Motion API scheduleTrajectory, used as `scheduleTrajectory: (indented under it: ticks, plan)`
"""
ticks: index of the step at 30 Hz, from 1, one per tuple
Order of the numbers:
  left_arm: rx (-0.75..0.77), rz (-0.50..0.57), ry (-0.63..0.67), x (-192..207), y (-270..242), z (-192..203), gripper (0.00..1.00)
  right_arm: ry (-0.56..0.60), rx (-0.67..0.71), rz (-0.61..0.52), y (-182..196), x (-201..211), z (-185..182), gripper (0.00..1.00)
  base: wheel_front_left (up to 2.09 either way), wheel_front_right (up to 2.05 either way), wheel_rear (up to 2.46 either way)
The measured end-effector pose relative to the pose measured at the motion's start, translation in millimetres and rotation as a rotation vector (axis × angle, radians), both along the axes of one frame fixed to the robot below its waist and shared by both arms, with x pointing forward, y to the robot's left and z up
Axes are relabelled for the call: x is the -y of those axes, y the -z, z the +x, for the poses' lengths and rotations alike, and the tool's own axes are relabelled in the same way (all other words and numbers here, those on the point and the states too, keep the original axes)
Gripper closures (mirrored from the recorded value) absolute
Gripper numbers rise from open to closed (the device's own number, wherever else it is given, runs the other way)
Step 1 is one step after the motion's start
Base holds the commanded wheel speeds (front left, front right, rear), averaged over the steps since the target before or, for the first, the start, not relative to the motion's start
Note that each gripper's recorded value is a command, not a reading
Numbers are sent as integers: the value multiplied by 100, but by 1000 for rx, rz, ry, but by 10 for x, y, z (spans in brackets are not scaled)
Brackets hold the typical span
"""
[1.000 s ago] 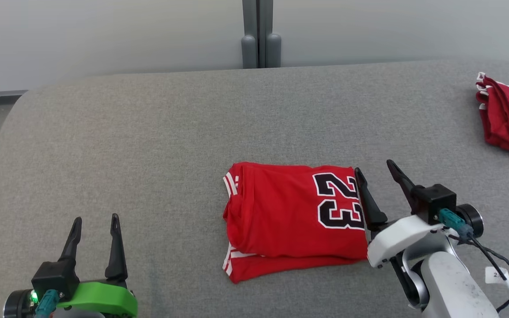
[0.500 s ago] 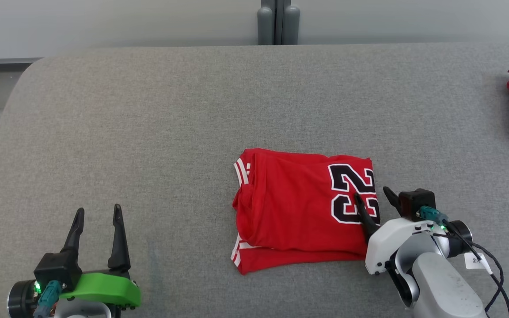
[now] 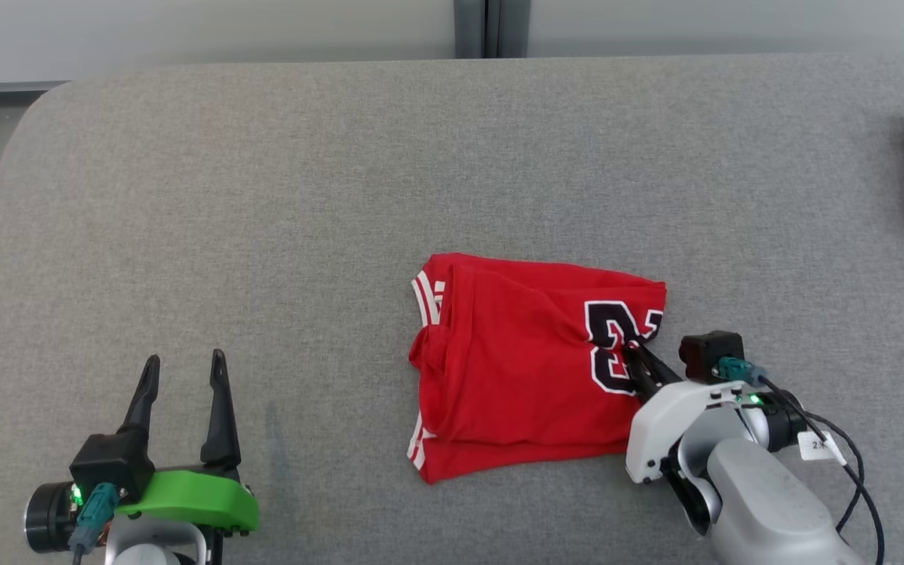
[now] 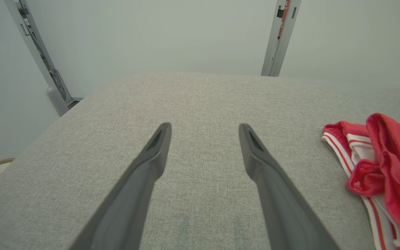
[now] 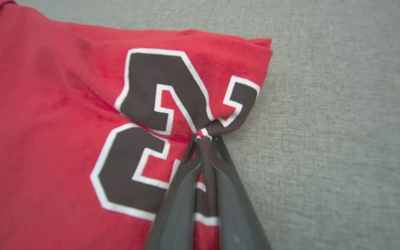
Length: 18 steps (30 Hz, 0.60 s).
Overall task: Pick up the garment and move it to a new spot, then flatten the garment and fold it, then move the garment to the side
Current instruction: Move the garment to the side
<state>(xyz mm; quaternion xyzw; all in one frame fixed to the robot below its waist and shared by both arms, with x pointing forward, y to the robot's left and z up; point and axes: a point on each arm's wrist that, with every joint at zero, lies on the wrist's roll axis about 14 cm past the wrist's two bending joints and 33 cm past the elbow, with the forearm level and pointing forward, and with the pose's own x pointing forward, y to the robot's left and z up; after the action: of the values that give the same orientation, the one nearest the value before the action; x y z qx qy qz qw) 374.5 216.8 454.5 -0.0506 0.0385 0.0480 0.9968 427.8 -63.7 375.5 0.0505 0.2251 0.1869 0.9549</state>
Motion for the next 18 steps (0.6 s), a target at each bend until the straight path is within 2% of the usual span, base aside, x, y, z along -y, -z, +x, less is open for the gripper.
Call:
scheduleTrajectory:
  ticks: [4,8,13,18]
  plan:
    - [1,-8,6,29,9,42,0,-28,62,-31,-163,-7,230,100,0,0,0]
    - [5,-11,27,100,17,163,0,-49,159,-91,-436,113,632,100,0,0,0]
    - [14,-11,63,207,46,406,0,-39,272,-192,-787,464,1172,100,0,0,0]
    - [0,-8,107,336,171,621,0,15,333,-279,-1017,968,1538,100,0,0,0]
